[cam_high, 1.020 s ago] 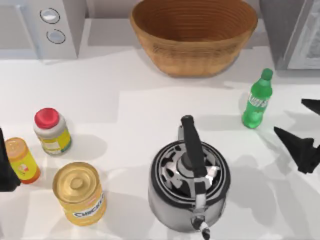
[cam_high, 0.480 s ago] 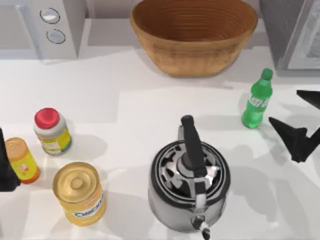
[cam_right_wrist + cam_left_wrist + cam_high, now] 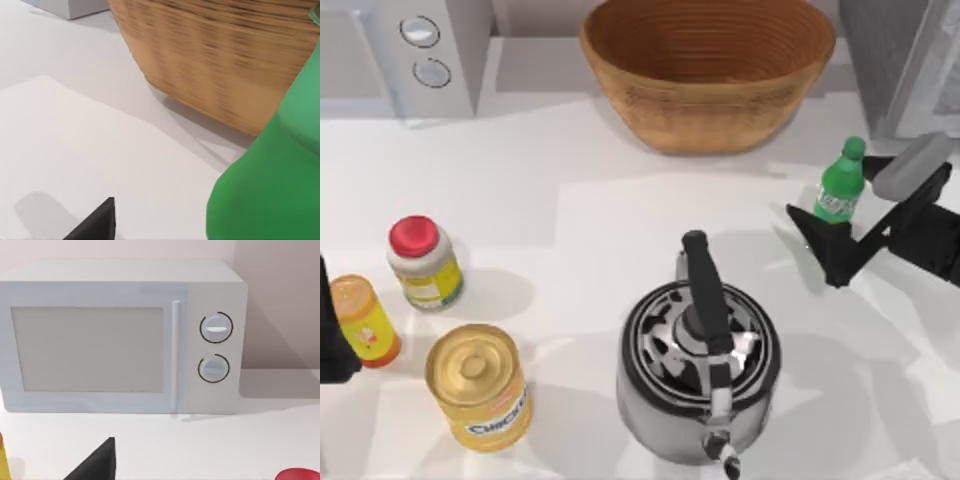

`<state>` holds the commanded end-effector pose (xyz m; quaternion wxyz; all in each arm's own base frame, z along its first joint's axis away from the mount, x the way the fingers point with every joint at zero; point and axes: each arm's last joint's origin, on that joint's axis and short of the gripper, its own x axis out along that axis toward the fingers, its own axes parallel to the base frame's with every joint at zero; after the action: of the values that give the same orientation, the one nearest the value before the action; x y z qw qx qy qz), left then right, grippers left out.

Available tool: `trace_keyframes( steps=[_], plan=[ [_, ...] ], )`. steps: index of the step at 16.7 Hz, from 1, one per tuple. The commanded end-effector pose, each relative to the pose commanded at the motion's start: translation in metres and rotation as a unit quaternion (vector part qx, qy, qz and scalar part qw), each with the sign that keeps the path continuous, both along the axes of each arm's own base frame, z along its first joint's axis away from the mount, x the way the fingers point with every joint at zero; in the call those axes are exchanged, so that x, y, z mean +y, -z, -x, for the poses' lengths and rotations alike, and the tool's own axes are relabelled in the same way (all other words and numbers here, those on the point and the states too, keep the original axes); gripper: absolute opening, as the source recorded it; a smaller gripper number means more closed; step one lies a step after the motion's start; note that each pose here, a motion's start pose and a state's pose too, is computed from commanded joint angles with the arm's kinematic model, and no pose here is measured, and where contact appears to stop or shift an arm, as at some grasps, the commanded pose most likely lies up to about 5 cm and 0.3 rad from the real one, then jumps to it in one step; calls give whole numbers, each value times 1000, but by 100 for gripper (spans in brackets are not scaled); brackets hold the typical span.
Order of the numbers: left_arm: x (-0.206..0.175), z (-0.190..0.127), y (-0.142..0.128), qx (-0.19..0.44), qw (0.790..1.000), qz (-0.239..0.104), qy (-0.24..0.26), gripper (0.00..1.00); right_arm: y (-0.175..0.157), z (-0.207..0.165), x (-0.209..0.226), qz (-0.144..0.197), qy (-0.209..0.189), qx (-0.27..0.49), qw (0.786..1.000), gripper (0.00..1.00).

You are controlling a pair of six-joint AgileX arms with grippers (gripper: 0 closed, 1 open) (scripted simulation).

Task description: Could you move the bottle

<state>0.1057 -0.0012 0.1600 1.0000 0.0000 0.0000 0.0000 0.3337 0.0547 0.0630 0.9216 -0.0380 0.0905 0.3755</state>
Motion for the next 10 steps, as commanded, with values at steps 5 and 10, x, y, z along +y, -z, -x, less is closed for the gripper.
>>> trace_keyframes(
  steps=[5,10],
  plan=[
    [0,0,0,0,1000,0,0,100,3,-2,5,0,0,2,1000,100],
    [0,0,0,0,1000,0,0,100,3,-2,5,0,0,2,1000,62]
  ],
)
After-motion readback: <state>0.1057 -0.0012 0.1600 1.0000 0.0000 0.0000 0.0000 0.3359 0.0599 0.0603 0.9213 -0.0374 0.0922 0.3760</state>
